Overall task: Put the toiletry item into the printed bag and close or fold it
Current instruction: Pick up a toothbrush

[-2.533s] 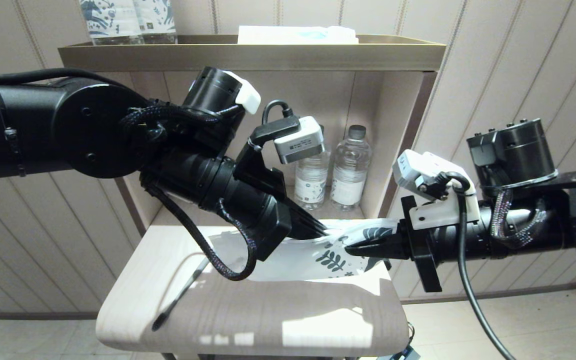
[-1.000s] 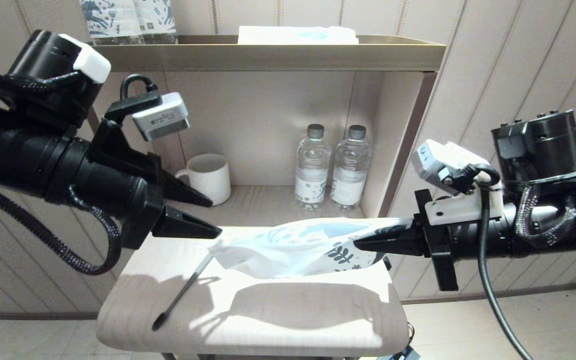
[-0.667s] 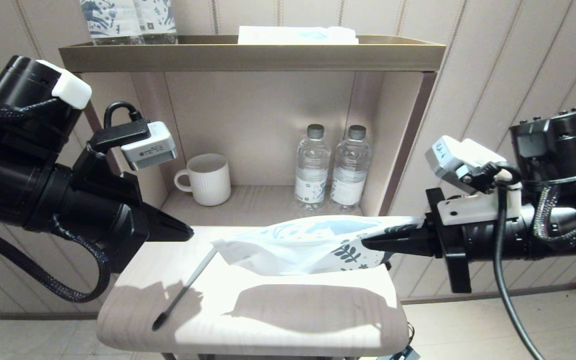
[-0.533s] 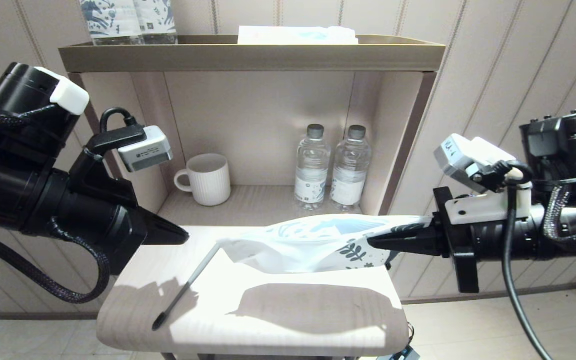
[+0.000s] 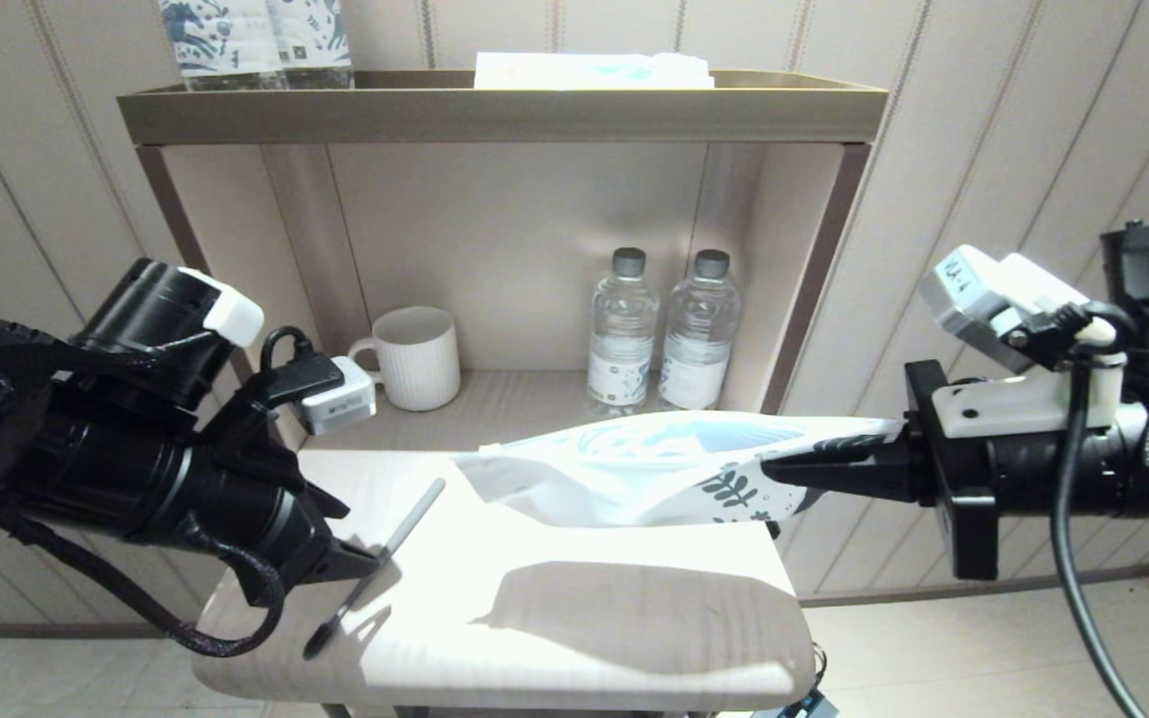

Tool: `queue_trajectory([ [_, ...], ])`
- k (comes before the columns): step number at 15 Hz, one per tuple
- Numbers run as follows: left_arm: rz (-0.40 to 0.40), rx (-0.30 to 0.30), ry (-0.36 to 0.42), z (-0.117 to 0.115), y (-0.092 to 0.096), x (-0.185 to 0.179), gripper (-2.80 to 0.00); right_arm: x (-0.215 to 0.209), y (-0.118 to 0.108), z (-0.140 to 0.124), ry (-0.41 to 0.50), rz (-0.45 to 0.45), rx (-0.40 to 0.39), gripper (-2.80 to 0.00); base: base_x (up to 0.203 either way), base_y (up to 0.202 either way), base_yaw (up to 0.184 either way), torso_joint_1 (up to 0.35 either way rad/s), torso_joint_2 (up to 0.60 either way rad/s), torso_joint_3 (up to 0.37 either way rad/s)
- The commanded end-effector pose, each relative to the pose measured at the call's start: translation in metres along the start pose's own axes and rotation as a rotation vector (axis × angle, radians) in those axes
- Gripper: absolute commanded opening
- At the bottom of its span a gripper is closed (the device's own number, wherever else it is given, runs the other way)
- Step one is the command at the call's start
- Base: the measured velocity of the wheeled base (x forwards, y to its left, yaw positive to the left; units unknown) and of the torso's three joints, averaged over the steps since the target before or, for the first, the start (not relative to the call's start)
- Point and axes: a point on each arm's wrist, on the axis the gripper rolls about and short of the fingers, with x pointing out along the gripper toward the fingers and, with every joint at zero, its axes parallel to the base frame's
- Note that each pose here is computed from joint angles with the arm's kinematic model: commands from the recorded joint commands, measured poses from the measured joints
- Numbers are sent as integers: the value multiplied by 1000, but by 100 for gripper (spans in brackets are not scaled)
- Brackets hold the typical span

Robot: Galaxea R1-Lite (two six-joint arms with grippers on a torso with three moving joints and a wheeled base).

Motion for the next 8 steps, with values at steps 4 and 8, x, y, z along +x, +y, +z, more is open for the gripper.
queue_trajectory([
  [4, 8, -29, 9, 12, 13, 36, 0, 0, -1, 0, -3, -1, 5, -280, 0, 0, 0, 0, 0, 0],
  [8, 49, -33, 36, 15, 25, 72, 0, -1, -5, -2, 3, -15, 12, -280, 0, 0, 0, 0, 0, 0],
])
